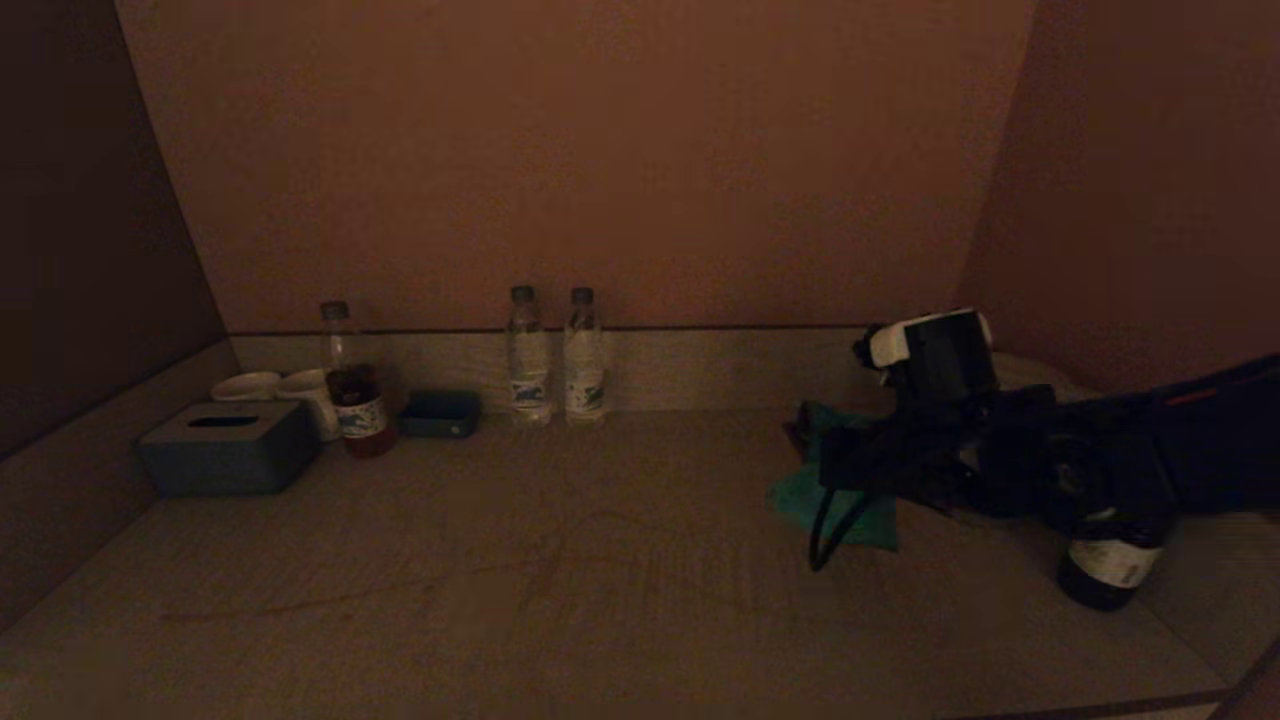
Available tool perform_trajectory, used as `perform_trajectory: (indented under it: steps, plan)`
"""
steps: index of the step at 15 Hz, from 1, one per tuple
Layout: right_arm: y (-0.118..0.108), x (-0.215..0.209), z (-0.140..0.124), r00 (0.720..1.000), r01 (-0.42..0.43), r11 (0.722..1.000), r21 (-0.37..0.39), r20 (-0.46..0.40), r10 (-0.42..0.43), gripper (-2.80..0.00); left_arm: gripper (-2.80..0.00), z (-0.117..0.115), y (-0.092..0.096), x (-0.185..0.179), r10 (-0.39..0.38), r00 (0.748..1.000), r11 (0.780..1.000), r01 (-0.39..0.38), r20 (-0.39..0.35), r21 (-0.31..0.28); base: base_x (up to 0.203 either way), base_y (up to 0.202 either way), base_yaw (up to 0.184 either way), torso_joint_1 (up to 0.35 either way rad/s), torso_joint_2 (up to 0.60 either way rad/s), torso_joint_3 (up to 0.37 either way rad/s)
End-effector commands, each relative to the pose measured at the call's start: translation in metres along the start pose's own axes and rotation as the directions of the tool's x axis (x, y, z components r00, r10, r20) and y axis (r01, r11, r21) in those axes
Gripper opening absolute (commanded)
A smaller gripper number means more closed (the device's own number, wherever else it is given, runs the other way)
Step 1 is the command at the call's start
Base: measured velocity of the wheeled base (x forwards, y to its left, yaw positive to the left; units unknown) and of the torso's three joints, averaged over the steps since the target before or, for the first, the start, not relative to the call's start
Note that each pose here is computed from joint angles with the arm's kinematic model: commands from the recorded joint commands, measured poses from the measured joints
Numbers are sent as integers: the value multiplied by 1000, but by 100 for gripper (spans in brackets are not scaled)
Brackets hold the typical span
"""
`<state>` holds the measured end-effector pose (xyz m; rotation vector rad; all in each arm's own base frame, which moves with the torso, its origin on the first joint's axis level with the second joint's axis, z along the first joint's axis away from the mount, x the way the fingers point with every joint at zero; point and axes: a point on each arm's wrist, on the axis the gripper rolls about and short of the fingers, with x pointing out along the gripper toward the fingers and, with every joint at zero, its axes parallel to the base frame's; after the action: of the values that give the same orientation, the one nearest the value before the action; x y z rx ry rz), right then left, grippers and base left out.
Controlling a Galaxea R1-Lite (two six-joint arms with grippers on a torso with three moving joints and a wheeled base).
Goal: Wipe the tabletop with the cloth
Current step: Sweep the stains on the table
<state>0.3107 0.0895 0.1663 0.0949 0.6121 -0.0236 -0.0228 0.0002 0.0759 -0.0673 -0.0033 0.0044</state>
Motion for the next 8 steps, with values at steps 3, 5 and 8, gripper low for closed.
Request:
perform_trajectory:
  steps: [3,5,8]
  plan:
    - [-8,38,-7,996,54,998,-10,-65,-54,-280,-280,0,0,0,0,1000,1000,0,1,0,0,0,0,0,0,0]
    - [-15,51,-15,991,81,997,-6,-107,-81,-280,-280,0,0,0,-1,1000,1000,1,0,0,0,0,0,0,0,0]
    - [-21,52,-27,984,99,995,-7,-147,-99,-280,-280,0,0,0,0,1000,1000,0,0,0,0,0,0,0,0,0]
